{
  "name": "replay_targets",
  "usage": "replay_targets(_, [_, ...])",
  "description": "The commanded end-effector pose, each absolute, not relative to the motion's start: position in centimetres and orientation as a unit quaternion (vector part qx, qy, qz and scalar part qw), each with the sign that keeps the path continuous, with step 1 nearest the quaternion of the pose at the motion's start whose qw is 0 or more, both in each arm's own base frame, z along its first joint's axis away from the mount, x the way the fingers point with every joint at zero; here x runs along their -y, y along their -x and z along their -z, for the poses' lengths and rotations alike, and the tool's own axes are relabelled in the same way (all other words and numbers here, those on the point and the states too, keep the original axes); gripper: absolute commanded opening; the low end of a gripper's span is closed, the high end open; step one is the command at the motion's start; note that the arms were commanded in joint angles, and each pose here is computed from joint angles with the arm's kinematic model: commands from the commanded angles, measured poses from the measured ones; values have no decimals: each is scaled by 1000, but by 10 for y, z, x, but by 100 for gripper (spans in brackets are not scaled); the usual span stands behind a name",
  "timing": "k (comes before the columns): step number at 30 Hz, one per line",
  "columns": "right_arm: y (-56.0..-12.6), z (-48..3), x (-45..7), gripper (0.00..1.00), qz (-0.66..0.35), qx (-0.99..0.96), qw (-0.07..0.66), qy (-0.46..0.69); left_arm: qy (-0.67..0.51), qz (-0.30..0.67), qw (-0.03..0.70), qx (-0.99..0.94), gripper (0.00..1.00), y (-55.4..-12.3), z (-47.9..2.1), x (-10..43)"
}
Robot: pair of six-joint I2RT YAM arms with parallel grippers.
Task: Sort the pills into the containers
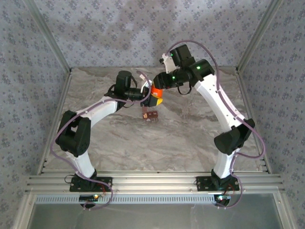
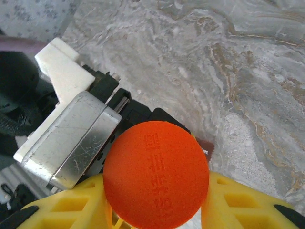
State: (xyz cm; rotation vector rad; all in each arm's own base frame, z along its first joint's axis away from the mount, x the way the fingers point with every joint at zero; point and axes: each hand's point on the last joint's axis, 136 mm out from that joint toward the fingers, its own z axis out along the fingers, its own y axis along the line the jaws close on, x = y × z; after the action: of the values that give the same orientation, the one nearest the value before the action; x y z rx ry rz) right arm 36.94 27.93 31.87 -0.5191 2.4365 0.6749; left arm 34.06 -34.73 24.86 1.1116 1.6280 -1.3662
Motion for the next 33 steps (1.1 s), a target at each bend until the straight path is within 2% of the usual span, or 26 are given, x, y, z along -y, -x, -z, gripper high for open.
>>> replay_targets(1, [-362,-298,-290,39,-250,-922,249,163,-458,522,420,-585,0,-333,-291,353])
replay_targets(3, [-362,-307,-288,46,-264,-913,261,165,-456,522,421,-586,0,-333,-290,352])
replay_targets(5, [-359,-321,-285,63,-293,-898,273,182,-453,523,421,-586,0,-334,-289,351])
replay_targets(7, [-352,-334,-277,74,-318,-879,283,213,-452,527,422,-583,0,-334,-289,350])
replay_targets(10, [-337,-356,-257,82,-360,-846,301,254,-454,532,418,-580,0,-333,-290,350])
replay_targets(15, [-335,-363,-221,83,-384,-829,310,263,-479,547,397,-559,0,-319,-289,349])
replay_targets(18, [-332,-361,-218,84,-408,-805,314,297,-494,561,378,-547,0,-310,-286,349])
replay_targets(25, [-333,-362,-237,86,-445,-768,309,342,-515,577,342,-534,0,-295,-291,352])
replay_targets(33, [-344,-343,-264,82,-427,-781,285,355,-525,577,326,-533,0,-287,-290,358])
